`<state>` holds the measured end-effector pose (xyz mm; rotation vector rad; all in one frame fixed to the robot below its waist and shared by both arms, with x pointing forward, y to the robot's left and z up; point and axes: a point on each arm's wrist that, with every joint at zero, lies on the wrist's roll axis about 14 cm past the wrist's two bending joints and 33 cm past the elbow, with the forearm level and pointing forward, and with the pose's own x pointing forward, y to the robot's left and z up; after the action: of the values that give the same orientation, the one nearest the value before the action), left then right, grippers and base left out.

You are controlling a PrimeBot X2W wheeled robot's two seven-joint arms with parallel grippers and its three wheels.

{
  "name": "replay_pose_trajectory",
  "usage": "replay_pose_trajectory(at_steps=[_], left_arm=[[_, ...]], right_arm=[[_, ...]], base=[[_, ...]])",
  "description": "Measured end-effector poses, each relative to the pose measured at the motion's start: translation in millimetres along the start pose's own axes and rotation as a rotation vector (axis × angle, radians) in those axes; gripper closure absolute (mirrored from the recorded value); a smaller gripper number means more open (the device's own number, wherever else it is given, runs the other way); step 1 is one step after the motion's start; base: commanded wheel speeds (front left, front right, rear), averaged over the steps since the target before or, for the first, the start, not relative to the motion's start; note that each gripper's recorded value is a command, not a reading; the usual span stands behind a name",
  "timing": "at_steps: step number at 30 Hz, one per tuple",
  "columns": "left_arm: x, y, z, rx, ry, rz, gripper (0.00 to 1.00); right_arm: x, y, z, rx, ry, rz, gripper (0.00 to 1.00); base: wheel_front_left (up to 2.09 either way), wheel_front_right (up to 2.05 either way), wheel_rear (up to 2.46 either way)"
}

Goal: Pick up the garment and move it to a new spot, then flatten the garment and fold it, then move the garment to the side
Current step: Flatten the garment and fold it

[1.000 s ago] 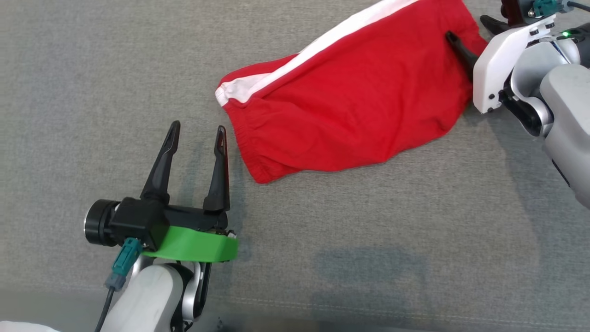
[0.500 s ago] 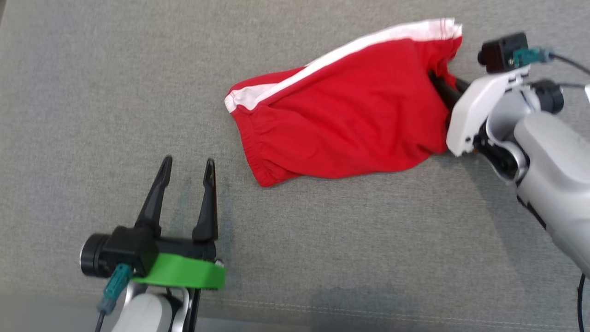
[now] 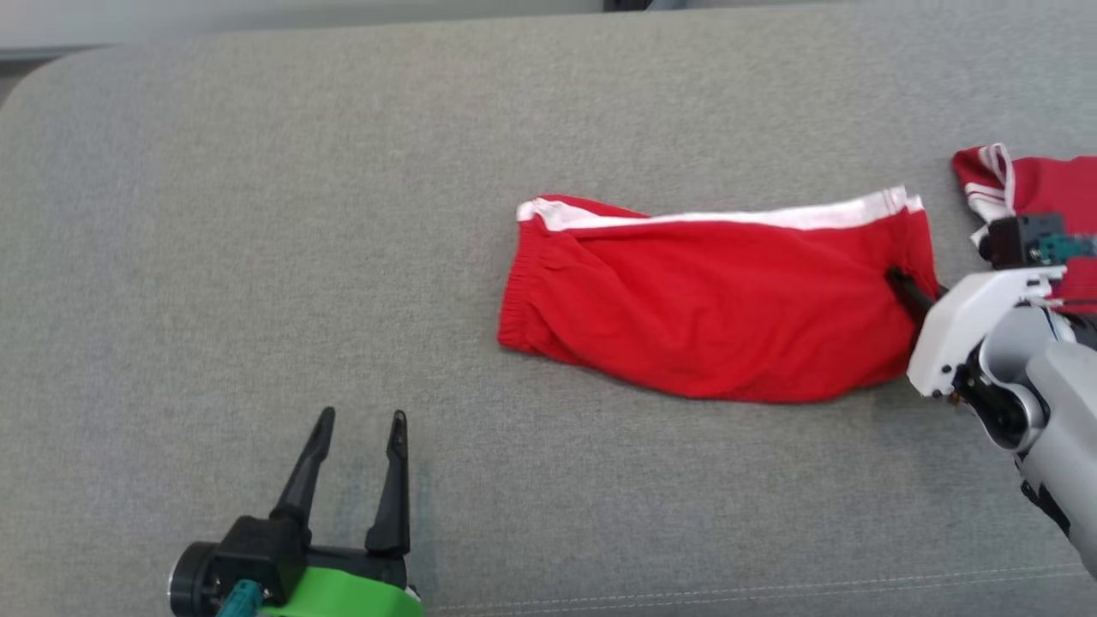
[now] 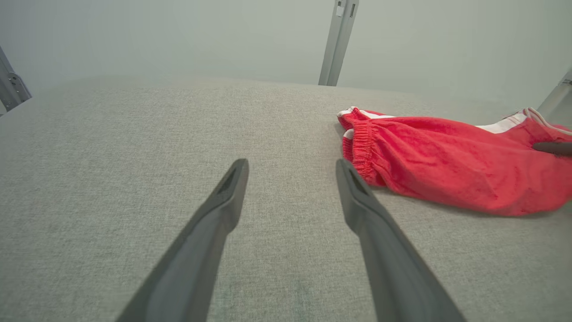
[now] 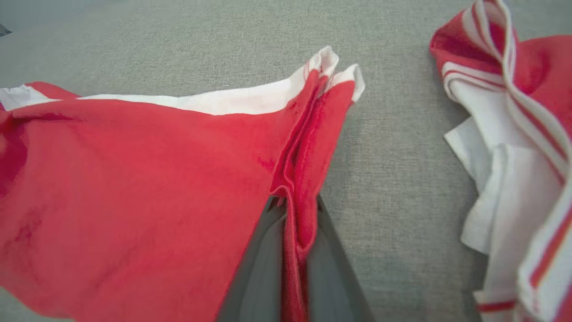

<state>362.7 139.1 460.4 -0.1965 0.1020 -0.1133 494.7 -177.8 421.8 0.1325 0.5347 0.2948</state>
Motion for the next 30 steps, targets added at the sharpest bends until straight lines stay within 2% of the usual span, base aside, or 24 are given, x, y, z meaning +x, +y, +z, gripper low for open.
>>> replay_pose_trajectory(at_steps=[3,7,11,13,18,19,20,25,27,30], left_arm=[[-5,-13,2,-0.024,-0.01,-0.028,0.0],[-15,-18,5,-0.045,-0.021,-0.023,0.0],[-25,-21,4,-0.056,-0.024,-0.019,0.0],[-28,-22,4,-0.059,-0.026,-0.019,0.0],[-28,-27,3,-0.063,-0.025,-0.023,0.0],[-28,-27,3,-0.063,-0.025,-0.023,0.0],[-28,-29,1,-0.066,-0.019,-0.03,0.0],[-25,-27,1,-0.061,-0.023,-0.025,0.0],[-24,-22,3,-0.06,-0.029,-0.007,0.0],[-24,-16,3,-0.06,-0.03,0.015,0.0]], right_arm=[[-19,-23,3,0.021,-0.043,-0.076,1.0],[-41,-52,27,0.024,-0.133,-0.159,1.0],[-50,-52,49,-0.001,-0.191,-0.163,1.0],[-46,-35,56,-0.024,-0.198,-0.122,1.0],[-18,45,59,-0.018,-0.193,0.049,1.0],[-18,45,59,-0.018,-0.193,0.049,1.0],[-7,77,57,-0.016,-0.181,0.109,1.0],[14,151,46,0.003,-0.155,0.235,1.0],[20,171,42,0.009,-0.145,0.265,1.0],[24,182,39,0.006,-0.135,0.282,1.0]], base=[[0.0,0.0,0.0],[0.0,0.0,0.0],[0.0,0.0,0.0],[0.0,0.0,0.0],[0.0,0.0,0.0],[0.0,0.0,0.0],[0.0,0.0,0.0],[0.0,0.0,0.0],[0.0,0.0,0.0],[0.0,0.0,0.0]])
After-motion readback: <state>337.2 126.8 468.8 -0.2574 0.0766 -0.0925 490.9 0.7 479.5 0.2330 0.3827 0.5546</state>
